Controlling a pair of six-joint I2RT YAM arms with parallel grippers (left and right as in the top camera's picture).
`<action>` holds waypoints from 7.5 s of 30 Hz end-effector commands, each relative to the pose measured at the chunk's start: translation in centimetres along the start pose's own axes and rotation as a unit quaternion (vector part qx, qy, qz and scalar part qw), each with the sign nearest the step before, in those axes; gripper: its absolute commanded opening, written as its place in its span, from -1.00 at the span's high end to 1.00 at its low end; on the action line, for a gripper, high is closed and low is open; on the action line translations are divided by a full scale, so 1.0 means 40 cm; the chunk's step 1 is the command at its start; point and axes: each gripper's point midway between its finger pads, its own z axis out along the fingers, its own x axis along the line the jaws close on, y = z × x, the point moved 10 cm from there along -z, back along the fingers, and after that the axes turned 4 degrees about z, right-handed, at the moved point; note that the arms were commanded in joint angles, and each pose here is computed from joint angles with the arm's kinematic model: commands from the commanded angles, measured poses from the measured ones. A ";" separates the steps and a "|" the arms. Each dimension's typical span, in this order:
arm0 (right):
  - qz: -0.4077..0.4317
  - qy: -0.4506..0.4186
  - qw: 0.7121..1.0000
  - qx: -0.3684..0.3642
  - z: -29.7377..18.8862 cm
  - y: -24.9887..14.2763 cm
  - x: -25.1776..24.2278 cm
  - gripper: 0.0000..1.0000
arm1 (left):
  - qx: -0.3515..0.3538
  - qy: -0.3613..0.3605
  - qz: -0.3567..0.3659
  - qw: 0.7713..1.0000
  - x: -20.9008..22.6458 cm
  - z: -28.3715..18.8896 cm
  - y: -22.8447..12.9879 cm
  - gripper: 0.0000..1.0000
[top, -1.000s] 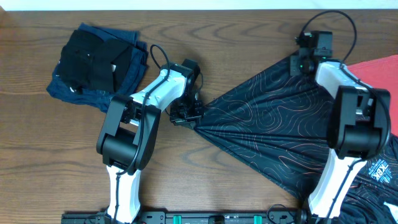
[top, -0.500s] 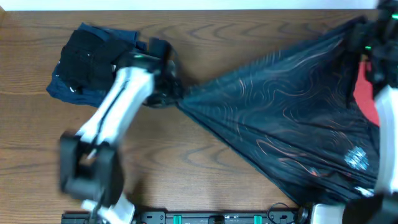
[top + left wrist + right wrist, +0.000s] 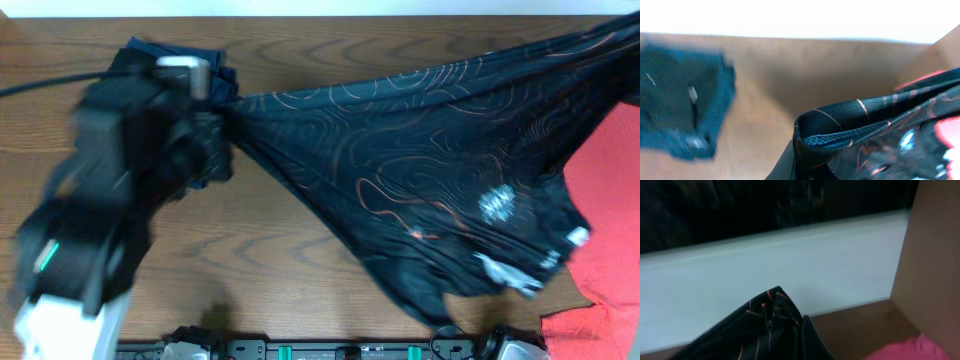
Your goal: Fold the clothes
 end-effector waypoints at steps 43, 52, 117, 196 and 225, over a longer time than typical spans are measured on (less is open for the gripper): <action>-0.005 -0.048 0.996 0.074 0.069 0.114 -0.001 0.98 | -0.082 0.084 0.149 0.982 0.000 0.037 0.262 0.88; 0.017 -0.018 0.960 0.278 0.484 -0.195 -0.047 0.91 | 0.056 0.086 0.138 0.985 0.090 0.580 0.221 0.88; 0.349 -0.357 0.770 0.398 0.317 -0.793 -0.856 0.92 | 0.276 -0.015 0.017 0.961 0.029 0.317 0.072 -0.89; 0.252 -0.261 0.835 0.414 0.427 -0.882 -0.573 0.97 | 0.298 -0.013 0.012 0.954 0.032 0.319 0.055 -0.91; 0.228 0.038 0.905 0.356 0.293 -0.511 -0.233 0.06 | 0.432 -0.047 0.087 0.896 -0.028 0.693 -0.533 -0.91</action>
